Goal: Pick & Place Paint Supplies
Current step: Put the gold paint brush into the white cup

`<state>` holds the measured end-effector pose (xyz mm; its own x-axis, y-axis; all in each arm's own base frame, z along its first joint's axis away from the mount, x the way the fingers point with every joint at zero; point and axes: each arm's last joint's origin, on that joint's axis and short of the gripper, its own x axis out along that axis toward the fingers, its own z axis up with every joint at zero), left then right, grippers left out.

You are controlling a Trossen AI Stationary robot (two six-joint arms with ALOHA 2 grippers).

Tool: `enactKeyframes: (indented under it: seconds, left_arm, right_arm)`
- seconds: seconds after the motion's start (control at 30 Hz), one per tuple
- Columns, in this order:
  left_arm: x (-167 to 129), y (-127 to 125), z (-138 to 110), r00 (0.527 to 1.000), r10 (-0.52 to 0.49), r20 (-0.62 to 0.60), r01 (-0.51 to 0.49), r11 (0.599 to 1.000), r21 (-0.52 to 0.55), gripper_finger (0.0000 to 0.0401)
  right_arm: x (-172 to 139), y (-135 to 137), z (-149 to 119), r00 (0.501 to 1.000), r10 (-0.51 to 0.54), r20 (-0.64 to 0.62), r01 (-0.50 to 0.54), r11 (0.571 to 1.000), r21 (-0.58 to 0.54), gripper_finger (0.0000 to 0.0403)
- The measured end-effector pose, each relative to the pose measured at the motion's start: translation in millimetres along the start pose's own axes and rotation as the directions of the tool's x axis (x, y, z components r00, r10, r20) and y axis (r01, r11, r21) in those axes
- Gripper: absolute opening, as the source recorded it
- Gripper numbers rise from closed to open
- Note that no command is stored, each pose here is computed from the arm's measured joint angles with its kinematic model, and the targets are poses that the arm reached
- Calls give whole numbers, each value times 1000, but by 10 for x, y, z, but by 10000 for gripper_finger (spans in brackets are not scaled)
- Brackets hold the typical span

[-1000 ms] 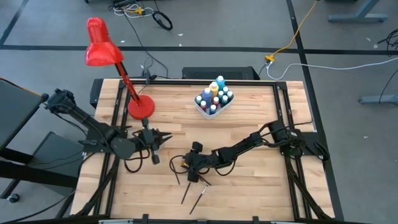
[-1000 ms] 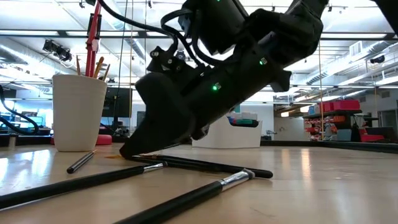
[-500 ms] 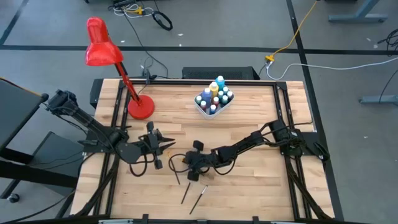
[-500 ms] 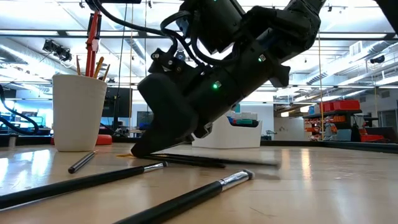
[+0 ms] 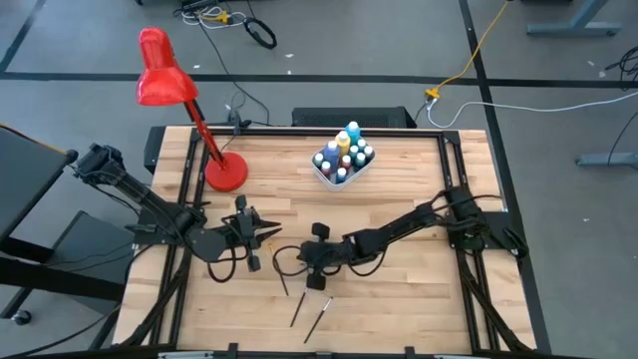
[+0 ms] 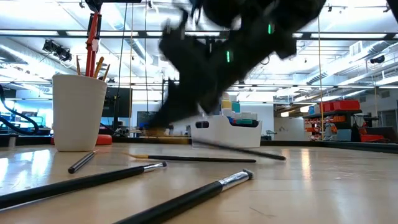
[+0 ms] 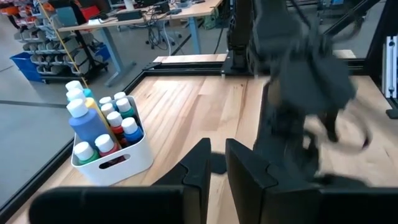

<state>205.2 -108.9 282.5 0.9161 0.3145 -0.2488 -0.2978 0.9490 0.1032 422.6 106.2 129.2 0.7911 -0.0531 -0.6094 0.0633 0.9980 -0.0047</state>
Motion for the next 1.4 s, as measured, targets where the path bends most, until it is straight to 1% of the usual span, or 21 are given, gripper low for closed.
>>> enactKeyframes:
  seconds: [0.07,0.2,0.3,0.37,0.47,0.53,0.6,0.7,0.73,0.8,0.87,0.93,1.0,1.07,1.13,1.3,1.4]
  left_arm:
    - [0,0,1,1000,0,1,0,1000,-1,59]
    - [20,-22,-12,1000,0,0,0,1000,7,59]
    - [47,-53,-23,1000,1,0,-1,1000,7,59]
    - [59,-61,-55,1000,5,-14,-4,1000,27,59]
    - [96,-104,-54,1000,1,-6,0,999,34,59]
    - [119,-124,-88,1000,4,-17,-3,999,50,59]
    - [157,-162,-94,1000,2,-10,-2,999,41,59]
    - [188,-190,-111,1000,-4,-8,5,998,60,59]
    - [208,-209,-105,1000,-16,-2,17,998,63,59]
    - [235,-215,-139,1000,-15,-8,16,992,121,59]
    - [293,-267,-105,999,-48,23,44,990,132,60]
    - [360,-288,-110,997,-69,41,61,982,176,63]
    - [444,-321,-90,990,-119,73,103,976,191,71]
    - [535,-337,-74,981,-169,98,148,971,188,83]
    - [641,-344,-72,971,-208,116,185,966,180,100]
    - [889,-280,-91,960,-220,175,197,970,141,148]
    - [989,-256,-79,939,-260,226,232,962,144,170]
  right_arm:
    - [-127,-7,124,1000,4,24,-4,1000,-13,4]
    - [-291,-18,244,999,5,34,-3,999,-47,2]
    - [-511,-9,413,997,6,83,1,996,-87,1]
    - [-660,-1,508,994,11,110,0,995,-103,1]
    - [-959,31,670,986,24,166,3,987,-160,1]
    - [-1224,71,800,970,40,241,8,981,-196,1]
    - [-1471,117,850,949,24,315,46,976,-213,1]
    - [-1741,190,757,912,2,410,107,964,-243,0]
    - [-1801,207,704,896,14,445,111,961,-254,0]
    - [-1894,216,570,860,50,508,101,959,-266,0]
    - [-1947,193,459,799,99,593,70,964,-255,0]
    - [-1980,146,361,730,142,669,29,971,-239,0]
    - [-1989,83,282,664,176,726,-4,973,-232,0]
    - [-1989,32,222,624,194,757,-21,972,-232,0]
    - [-1975,-24,191,611,186,770,-22,976,-218,0]
    - [-1948,-65,184,622,175,763,-43,981,-190,0]
    - [-1942,-73,184,625,174,761,-46,981,-186,0]
